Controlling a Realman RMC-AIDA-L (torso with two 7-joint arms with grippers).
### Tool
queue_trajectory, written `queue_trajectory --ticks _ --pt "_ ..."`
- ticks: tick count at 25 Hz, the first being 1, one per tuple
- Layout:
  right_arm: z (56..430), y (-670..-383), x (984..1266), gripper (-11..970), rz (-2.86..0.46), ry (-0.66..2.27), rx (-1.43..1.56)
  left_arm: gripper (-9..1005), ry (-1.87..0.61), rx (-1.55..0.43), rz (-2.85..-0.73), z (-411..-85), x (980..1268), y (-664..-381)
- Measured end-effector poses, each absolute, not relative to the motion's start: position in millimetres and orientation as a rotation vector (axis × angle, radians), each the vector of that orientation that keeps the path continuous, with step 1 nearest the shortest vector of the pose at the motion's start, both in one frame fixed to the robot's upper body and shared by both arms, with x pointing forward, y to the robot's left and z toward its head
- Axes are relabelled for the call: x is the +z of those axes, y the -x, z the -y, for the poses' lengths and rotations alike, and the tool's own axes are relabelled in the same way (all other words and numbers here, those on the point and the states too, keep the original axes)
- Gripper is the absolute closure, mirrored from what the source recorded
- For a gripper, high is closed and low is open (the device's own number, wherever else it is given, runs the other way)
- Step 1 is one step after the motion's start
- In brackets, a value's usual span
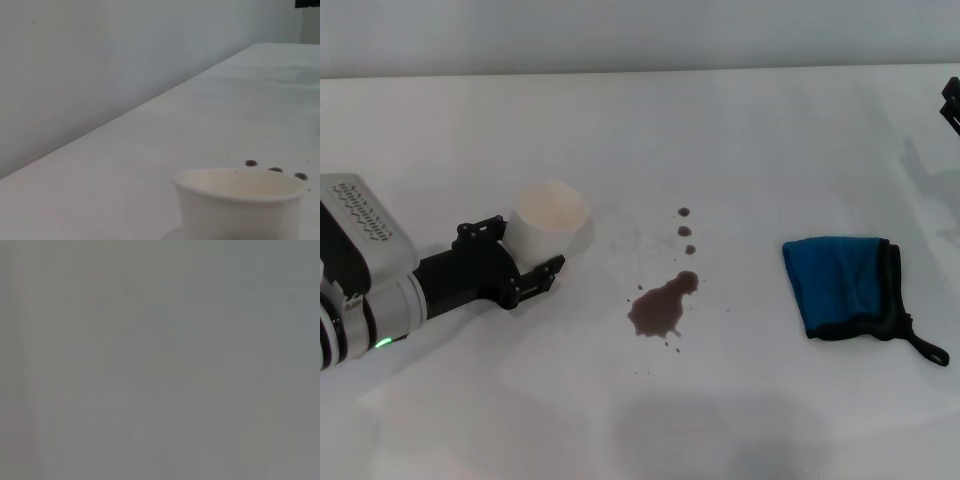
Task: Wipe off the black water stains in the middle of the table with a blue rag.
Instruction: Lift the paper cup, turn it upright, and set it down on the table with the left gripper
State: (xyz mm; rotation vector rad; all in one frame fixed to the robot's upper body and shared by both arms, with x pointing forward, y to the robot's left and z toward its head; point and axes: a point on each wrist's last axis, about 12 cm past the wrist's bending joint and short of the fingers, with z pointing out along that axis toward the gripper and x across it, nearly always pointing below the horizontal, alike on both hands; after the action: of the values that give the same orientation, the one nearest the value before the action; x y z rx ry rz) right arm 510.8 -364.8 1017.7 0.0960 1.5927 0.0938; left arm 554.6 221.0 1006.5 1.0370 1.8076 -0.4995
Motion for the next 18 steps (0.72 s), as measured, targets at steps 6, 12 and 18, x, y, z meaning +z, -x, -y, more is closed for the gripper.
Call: queue_trajectory --ticks 6,12,18 --pt "365.2 -511.1 1017.6 114 -1.595 -0.096 0.092 362 -1.044 -0.495 -1.812 -221.2 1005.5 -554.2" --pt "365.3 -511.3 1017.8 114 -1.594 -0.096 0.092 308 -1.059 -0.482 -1.818 -222.0 1004.0 -553.7" --pt "365.3 -511.3 1017.7 115 -1.595 -0.096 0.092 171 -1.093 -0.464 -1.785 -218.8 1003.6 -552.8"
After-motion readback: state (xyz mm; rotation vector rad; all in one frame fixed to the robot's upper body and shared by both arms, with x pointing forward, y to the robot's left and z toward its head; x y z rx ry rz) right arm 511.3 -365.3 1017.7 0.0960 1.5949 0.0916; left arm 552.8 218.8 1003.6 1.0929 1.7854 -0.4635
